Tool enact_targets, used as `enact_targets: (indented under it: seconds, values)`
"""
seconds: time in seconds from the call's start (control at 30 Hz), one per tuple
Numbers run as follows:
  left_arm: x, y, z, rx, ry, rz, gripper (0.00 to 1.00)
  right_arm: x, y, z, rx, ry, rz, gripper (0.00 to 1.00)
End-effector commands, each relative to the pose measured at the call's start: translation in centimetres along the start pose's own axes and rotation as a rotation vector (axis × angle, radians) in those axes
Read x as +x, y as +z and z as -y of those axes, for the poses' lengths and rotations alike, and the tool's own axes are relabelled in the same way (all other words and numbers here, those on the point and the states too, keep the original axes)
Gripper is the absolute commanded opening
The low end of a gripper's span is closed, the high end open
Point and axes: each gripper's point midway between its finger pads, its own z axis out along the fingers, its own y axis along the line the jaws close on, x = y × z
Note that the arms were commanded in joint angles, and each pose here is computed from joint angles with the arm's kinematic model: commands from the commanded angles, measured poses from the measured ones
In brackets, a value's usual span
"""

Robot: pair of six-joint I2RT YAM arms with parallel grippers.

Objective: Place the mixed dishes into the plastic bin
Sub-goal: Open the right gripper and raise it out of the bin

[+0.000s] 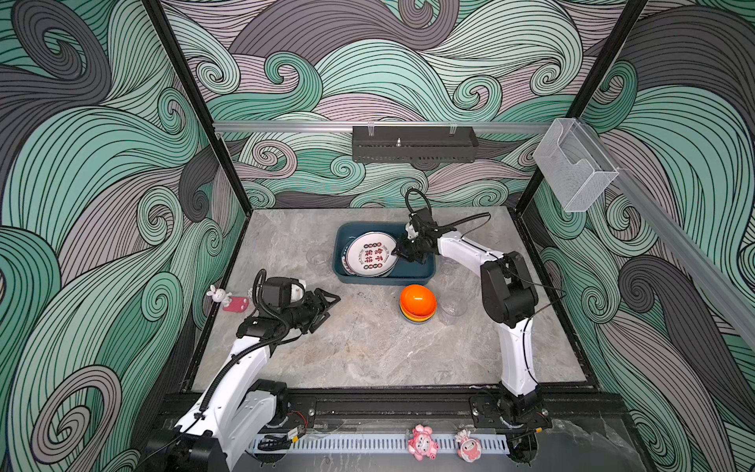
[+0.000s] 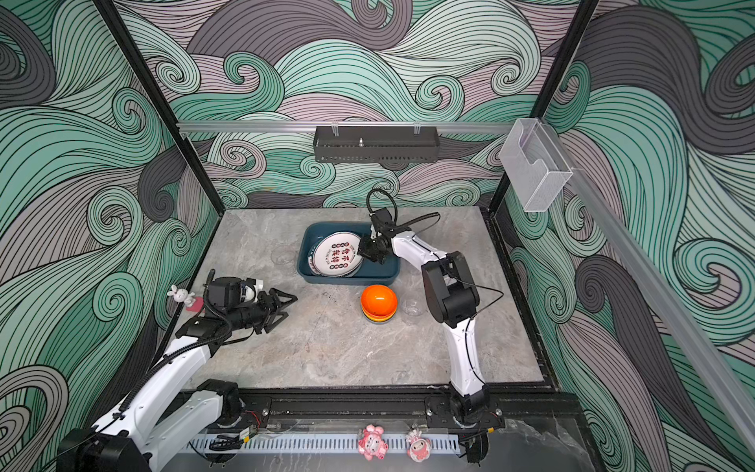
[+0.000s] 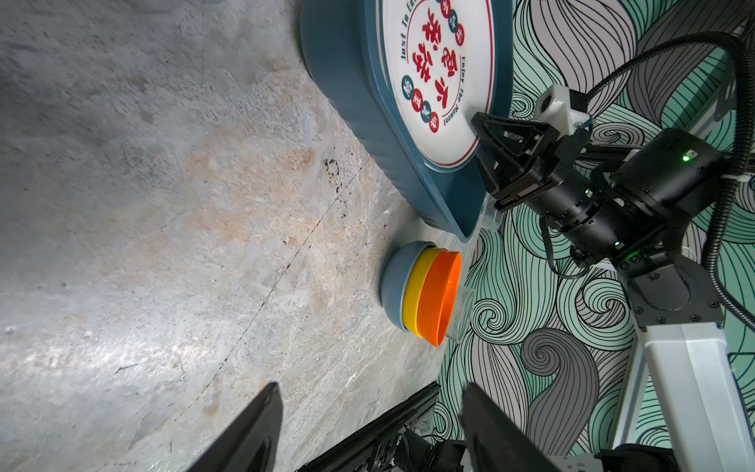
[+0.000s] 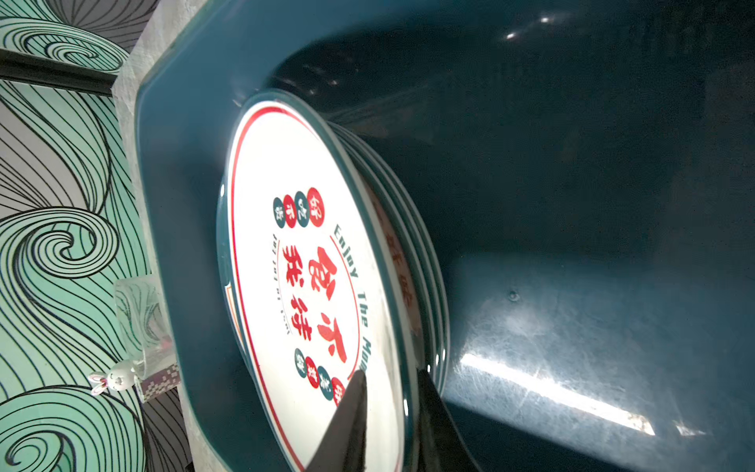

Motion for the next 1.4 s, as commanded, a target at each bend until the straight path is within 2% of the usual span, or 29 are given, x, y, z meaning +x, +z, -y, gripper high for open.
enact_targets:
  seconds: [0.0, 0.37, 0.87, 1.37]
  values:
    - [0.0, -0.2, 0.0, 0.005, 0.008, 0.007, 0.72, -0.2, -0.2, -0.1, 0.028, -0.028, 0.009, 0.22]
    - [0.0, -0.3, 0.0, 0.004, 0.008, 0.009, 0.72, -0.1, -1.2, 0.0, 0.049, -0.040, 0.018, 0.27]
    - [-0.4, -0.7, 0.9, -0.021, 0.101, 0.003, 0.71, 2.6, -7.8, -0.8, 0.034, -0.131, 0.032, 0.33]
    - [-0.2, 0.2, 2.2, -0.078, 0.151, -0.126, 0.53, 9.2, -14.1, 1.5, 0.071, -0.249, -0.062, 0.35]
